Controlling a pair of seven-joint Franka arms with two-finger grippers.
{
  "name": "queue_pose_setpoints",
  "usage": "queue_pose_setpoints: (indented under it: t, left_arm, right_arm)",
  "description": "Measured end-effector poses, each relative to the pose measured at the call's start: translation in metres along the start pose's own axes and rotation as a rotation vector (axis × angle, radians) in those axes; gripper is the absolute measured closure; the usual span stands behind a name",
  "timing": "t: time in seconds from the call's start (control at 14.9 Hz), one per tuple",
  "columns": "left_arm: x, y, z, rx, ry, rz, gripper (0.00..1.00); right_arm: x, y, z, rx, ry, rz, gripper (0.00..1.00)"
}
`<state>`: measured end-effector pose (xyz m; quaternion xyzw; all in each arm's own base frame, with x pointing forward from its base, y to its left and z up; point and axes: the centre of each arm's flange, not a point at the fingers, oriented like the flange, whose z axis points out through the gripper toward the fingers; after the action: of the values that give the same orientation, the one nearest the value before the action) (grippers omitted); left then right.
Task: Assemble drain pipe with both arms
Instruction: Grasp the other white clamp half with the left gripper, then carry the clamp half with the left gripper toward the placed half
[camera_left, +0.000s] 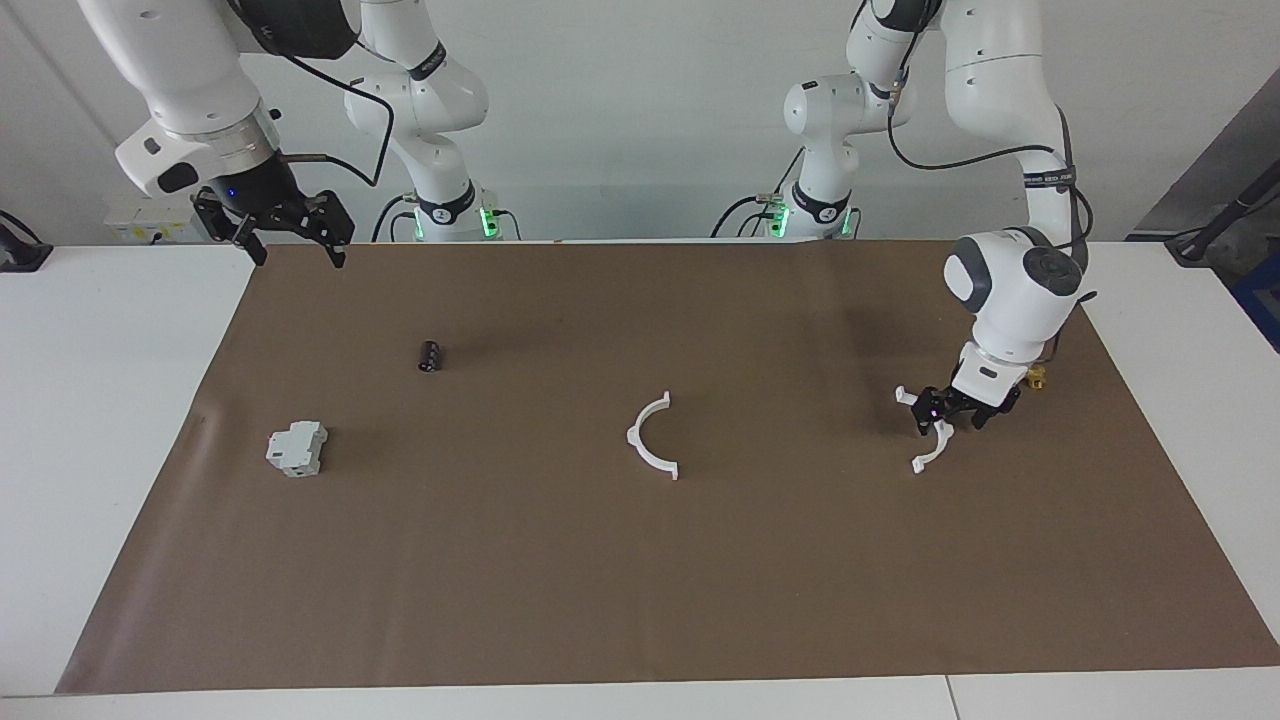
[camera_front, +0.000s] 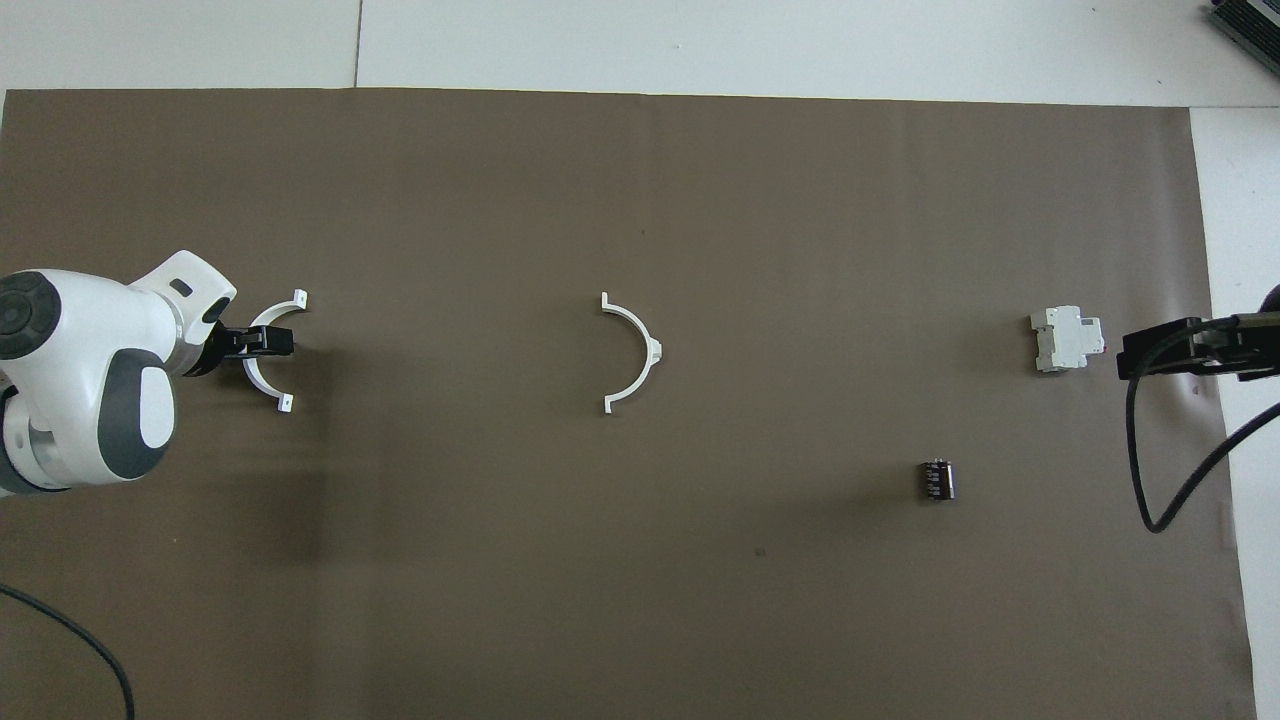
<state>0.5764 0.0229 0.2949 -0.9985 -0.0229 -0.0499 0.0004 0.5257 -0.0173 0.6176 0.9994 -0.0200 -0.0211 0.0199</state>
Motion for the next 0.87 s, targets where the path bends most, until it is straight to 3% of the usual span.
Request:
queue_pose_setpoints:
  t: [0.8,0.87]
  left_arm:
    - [0.001,-0.003,-0.001,0.003,0.003,-0.022,0.03]
    - [0.001,-0.003,-0.001,0.003,0.003,-0.021,0.07]
  right_arm:
    - [0.0,0.0,0.0,0.0,0.0,0.0,0.0]
    - [0.0,0.0,0.0,0.0,0.0,0.0,0.0]
